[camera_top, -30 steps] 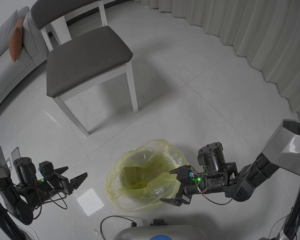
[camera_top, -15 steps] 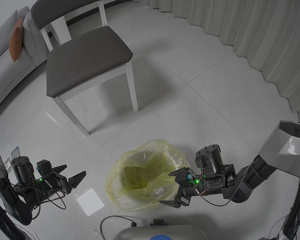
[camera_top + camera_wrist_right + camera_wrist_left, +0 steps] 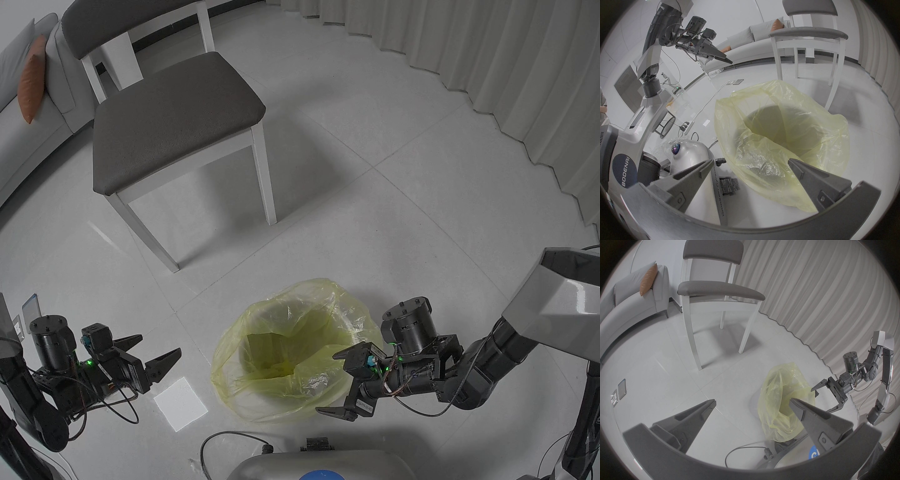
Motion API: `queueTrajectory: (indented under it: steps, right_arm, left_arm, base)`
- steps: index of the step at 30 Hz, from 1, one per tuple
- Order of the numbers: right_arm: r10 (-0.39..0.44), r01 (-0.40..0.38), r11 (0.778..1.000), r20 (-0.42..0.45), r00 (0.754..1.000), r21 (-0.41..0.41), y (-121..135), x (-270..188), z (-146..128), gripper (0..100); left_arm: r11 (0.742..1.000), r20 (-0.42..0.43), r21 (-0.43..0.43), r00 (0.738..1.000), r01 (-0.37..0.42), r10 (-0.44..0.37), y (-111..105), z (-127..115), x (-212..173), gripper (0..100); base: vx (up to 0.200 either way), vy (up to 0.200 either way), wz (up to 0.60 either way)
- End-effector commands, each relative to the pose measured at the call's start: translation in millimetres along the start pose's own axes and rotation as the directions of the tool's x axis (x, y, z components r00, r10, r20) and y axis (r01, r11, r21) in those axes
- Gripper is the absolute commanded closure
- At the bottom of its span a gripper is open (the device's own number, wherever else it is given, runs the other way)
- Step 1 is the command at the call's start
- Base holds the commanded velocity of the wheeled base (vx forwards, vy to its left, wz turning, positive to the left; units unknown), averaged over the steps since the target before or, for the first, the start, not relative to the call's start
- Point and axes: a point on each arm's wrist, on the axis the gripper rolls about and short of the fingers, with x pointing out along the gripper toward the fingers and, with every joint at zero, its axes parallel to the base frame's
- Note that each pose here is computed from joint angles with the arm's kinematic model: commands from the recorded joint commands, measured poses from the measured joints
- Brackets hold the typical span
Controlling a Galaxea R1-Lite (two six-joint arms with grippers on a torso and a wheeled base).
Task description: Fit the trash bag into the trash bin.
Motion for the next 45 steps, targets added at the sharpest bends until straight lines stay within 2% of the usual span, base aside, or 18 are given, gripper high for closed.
queueTrajectory:
  steps: [1, 4, 5, 17, 27, 33, 34, 39, 40, 44, 45]
  right_arm:
    - [0.009, -0.009, 1.0, -0.012, 1.0, -0.013, 0.2, 9.1, -4.8, 0]
    - [0.009, -0.009, 1.0, -0.012, 1.0, -0.024, -0.6, 15.2, -7.1, 0]
    - [0.005, -0.005, 1.0, -0.006, 1.0, -0.024, -1.3, 16.1, -6.5, 100]
    - [0.022, -0.022, 0.999, -0.024, 0.999, -0.025, 5.1, 15.0, -12.1, 100]
    - [0.134, -0.137, 0.99, -0.064, 0.989, -0.042, 41.9, 7.6, -22.5, 100]
    - [0.111, -0.113, 0.992, -0.035, 0.993, -0.049, 37.2, 5.0, -18.8, 100]
    - [0.084, -0.084, 0.995, -0.006, 0.996, -0.057, 31.9, -1.6, -12.0, 100]
    - [0.044, -0.04, 0.995, 0.044, 0.998, -0.092, 23.0, -14.7, 0.6, 100]
    - [0.038, -0.033, 0.995, 0.049, 0.998, -0.098, 21.2, -15.5, 1.9, 0]
    - [0.011, -0.005, 0.994, 0.059, 0.998, -0.107, 12.5, -14.7, 3.7, 0]
    - [-0.014, 0.021, 0.993, 0.06, 0.998, -0.117, 2.3, -13.2, 2.8, 0]
  left_arm:
    - [1.0, -0.02, -0.008, 1.0, -0.001, 0.001, -0.8, -4.2, -1.9, 0]
    - [1.0, -0.021, -0.012, 1.0, -0.001, 0.001, -0.9, -4.3, -2.1, 0]
    - [1.0, -0.02, -0.013, 1.0, -0.001, 0.001, -1.0, -4.0, -2.3, 0]
    - [1.0, -0.03, -0.019, 1.0, 0.0, 0.0, -0.8, -5.6, -1.3, 0]
    - [1.0, -0.049, -0.017, 0.999, 0.021, -0.022, -7.1, -6.0, -2.9, 0]
    - [0.999, -0.068, -0.012, 0.997, 0.033, -0.033, -13.2, -8.1, -0.2, 0]
    - [0.999, -0.068, -0.012, 0.997, 0.031, -0.032, -13.5, -8.1, -0.3, 0]
    - [0.999, -0.064, -0.022, 0.998, 0.023, -0.025, -12.2, -7.5, -1.1, 0]
    - [0.999, -0.065, -0.025, 0.998, 0.023, -0.025, -12.2, -7.6, -1.1, 0]
    - [0.999, -0.061, -0.033, 0.998, 0.022, -0.024, -12.1, -7.0, -1.6, 0]
    - [0.999, -0.054, -0.032, 0.998, 0.022, -0.024, -12.5, -5.7, -2.7, 0]
  base:
    - [0.0, 0.0, 0.0]
    - [0.0, 0.0, 0.0]
    - [0.0, 0.0, 0.0]
    - [0.0, 0.0, 0.0]
    - [0.0, 0.0, 0.0]
    - [0.0, 0.0, 0.0]
    - [0.0, 0.0, 0.0]
    - [0.0, 0.0, 0.0]
    - [0.0, 0.0, 0.0]
    - [0.0, 0.0, 0.0]
    - [0.0, 0.0, 0.0]
